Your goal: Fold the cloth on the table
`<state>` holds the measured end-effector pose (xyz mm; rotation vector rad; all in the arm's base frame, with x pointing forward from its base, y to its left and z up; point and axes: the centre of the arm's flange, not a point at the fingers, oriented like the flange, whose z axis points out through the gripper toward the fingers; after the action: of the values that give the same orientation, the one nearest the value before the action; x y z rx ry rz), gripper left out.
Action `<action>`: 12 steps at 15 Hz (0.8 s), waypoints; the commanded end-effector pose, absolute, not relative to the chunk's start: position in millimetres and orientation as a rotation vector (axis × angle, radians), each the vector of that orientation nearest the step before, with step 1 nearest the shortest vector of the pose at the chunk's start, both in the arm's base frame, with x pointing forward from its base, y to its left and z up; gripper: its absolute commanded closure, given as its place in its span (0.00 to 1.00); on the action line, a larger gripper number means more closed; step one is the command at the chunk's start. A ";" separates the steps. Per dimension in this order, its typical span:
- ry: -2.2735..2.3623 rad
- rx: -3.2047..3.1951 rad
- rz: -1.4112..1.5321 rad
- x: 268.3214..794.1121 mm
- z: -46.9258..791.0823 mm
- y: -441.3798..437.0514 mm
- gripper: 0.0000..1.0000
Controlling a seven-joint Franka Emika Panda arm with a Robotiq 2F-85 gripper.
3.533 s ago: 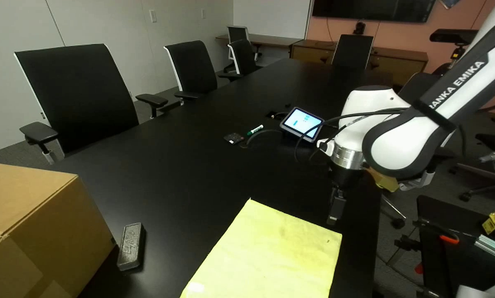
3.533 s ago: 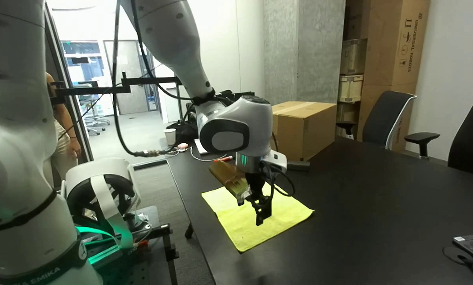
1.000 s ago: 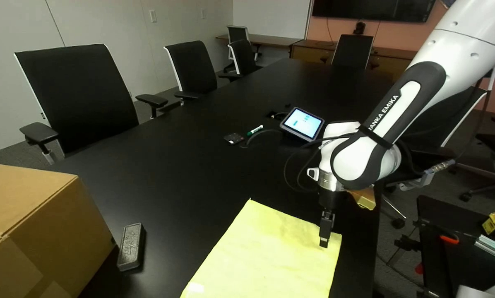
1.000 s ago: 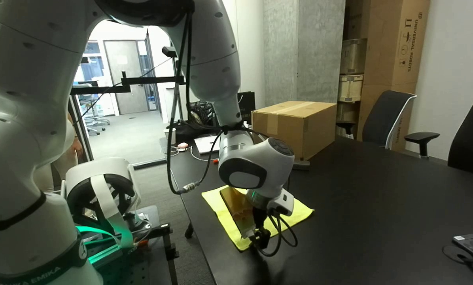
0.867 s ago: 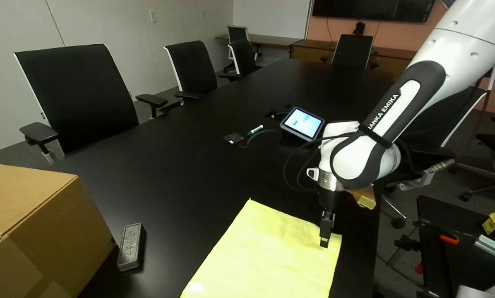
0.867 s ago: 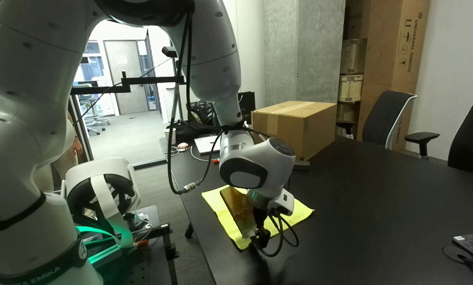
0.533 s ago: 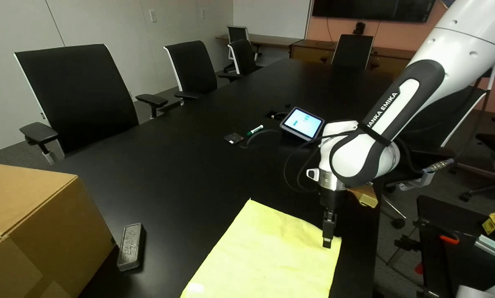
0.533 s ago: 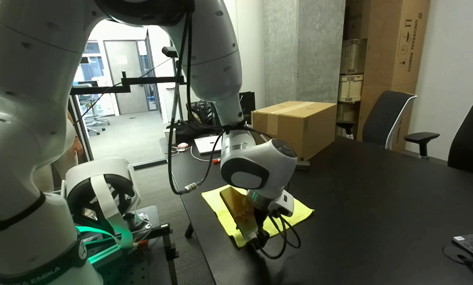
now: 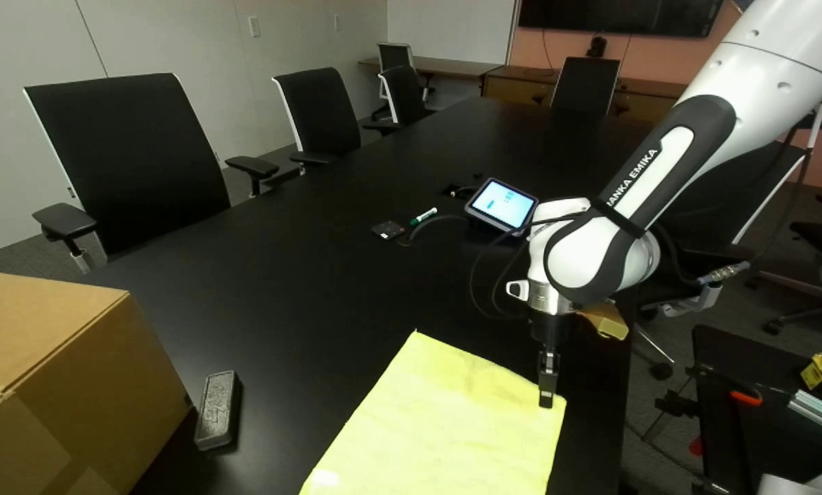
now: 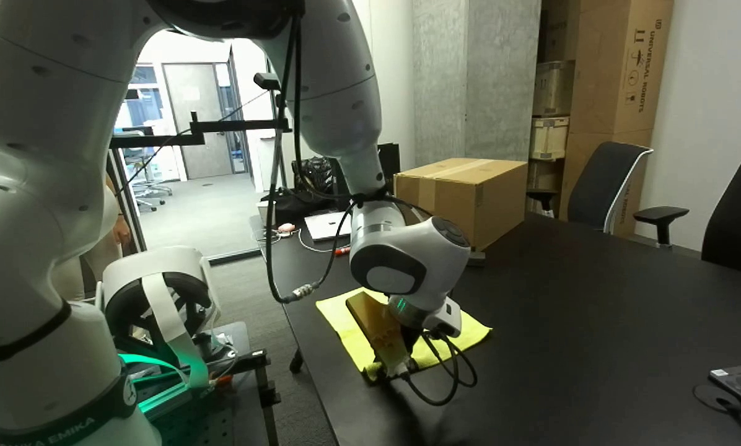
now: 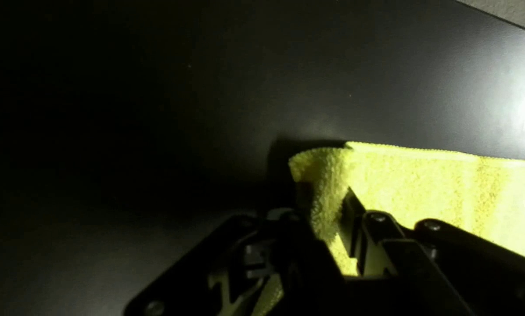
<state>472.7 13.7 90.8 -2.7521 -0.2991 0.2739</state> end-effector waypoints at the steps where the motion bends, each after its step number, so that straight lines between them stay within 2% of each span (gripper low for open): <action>1: -0.376 -2.724 0.256 480.0 103.8 13.6 0.97; 2: -0.401 -2.724 0.249 482.0 105.9 13.8 1.00; 5: -0.494 -2.712 0.213 487.5 119.7 14.7 0.95; 12: -0.787 -2.593 0.172 527.3 160.9 34.5 0.96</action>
<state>505.3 25.3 136.0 -2.6609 -0.6634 0.1704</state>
